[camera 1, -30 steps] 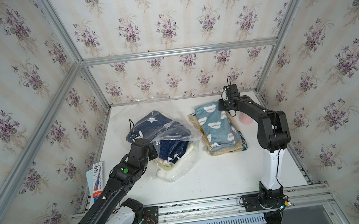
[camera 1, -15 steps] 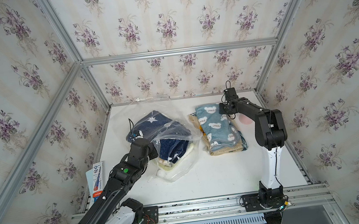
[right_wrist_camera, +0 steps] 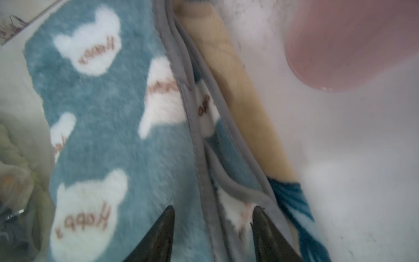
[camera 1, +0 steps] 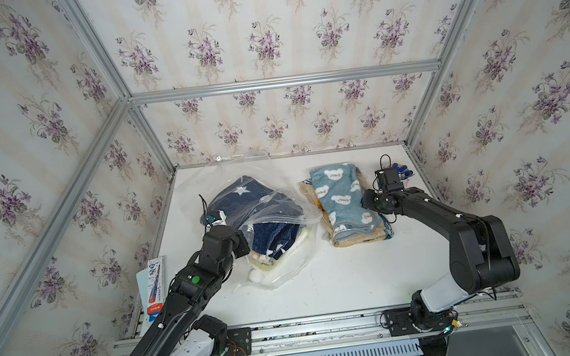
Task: Take the blanket out of the vacuum bag
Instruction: Adjust the blanket at the center of the board.
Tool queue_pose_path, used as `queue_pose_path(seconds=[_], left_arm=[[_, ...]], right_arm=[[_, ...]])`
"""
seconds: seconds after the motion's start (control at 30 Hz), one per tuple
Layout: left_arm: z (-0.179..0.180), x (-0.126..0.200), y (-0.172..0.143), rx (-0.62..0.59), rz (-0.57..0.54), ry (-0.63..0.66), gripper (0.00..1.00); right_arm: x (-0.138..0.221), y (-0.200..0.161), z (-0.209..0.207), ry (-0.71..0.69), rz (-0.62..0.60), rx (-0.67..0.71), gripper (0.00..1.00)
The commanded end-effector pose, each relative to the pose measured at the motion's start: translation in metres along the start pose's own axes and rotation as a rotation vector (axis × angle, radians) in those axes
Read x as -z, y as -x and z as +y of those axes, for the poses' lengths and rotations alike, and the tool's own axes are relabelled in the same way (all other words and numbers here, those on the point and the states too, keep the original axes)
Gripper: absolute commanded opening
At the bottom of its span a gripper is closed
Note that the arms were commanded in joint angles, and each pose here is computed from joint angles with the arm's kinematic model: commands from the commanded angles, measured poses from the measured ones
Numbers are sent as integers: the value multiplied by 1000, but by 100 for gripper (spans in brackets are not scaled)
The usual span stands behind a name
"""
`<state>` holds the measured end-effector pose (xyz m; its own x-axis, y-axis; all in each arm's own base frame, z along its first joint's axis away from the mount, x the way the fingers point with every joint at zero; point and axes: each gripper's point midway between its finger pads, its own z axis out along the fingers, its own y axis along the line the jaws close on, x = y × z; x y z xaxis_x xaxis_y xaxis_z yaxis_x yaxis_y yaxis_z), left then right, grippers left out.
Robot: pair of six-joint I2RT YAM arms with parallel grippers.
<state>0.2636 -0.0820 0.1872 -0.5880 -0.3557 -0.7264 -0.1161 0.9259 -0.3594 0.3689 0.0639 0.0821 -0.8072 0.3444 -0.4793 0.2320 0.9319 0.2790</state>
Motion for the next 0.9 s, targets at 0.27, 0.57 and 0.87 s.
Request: queue_pose_path(seconds=[0.27, 0.57, 0.87], left_arm=[[-3, 5, -1, 18, -13, -39, 0], [-2, 9, -1, 15, -19, -46, 0], [-6, 10, 2, 21, -26, -62, 0]], right_arm=[[5, -47, 23, 214, 126, -57, 25], [29, -24, 20, 179, 23, -64, 0], [45, 1, -28, -41, -118, -90, 0]])
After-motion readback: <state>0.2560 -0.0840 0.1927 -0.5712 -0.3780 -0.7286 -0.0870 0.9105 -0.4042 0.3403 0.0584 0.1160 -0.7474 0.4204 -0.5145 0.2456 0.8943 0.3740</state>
